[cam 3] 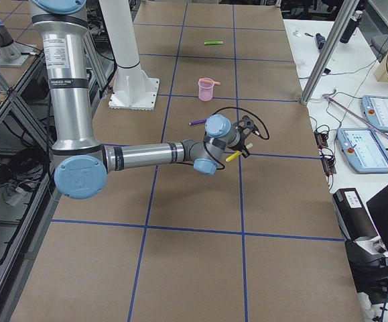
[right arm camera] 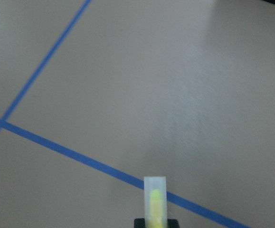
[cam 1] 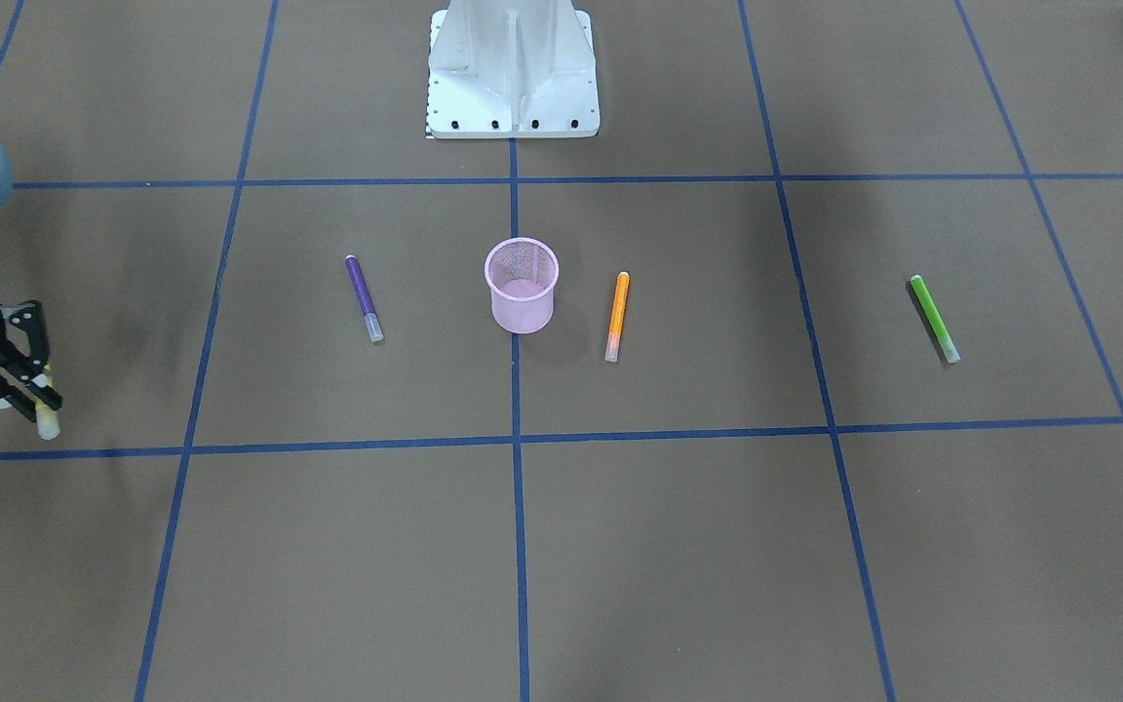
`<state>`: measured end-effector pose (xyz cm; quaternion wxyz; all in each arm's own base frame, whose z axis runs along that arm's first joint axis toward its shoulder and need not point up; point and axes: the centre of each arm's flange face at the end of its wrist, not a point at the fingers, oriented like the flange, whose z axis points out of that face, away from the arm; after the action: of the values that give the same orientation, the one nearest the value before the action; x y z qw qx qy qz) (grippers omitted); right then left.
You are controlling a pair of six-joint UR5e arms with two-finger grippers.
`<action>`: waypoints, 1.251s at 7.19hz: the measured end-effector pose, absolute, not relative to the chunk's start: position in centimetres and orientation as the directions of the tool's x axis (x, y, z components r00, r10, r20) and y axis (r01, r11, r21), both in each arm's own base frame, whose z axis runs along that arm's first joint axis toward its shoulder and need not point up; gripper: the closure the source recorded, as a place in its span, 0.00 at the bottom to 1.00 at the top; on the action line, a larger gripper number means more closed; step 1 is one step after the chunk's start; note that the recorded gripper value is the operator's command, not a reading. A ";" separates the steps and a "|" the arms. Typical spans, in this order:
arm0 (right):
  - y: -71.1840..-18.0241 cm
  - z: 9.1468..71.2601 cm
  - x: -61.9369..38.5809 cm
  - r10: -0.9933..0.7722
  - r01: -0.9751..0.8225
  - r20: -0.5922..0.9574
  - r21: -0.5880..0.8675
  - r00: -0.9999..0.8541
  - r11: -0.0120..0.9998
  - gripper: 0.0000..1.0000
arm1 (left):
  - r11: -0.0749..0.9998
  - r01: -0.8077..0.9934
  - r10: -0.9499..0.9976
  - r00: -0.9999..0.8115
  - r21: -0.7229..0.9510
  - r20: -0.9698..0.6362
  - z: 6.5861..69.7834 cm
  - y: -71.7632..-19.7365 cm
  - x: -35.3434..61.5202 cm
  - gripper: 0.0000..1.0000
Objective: Collect pens into pen holder
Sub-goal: 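Move the right gripper with the yellow highlighter above the lavender mesh cup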
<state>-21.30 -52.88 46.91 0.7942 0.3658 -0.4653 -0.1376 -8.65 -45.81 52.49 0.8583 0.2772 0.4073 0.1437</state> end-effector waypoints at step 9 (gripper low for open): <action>-37.5 19.6 -51.5 -0.523 -0.581 0.720 0.686 0.457 0.438 1.00 | 0.752 -0.103 0.590 0.545 0.651 -0.596 52.3 -47.0 -2.1 0.00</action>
<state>-51.48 -37.54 19.58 0.6690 0.5298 -0.5208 0.0218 -2.06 -47.02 52.32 0.8318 0.2837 0.4293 0.2081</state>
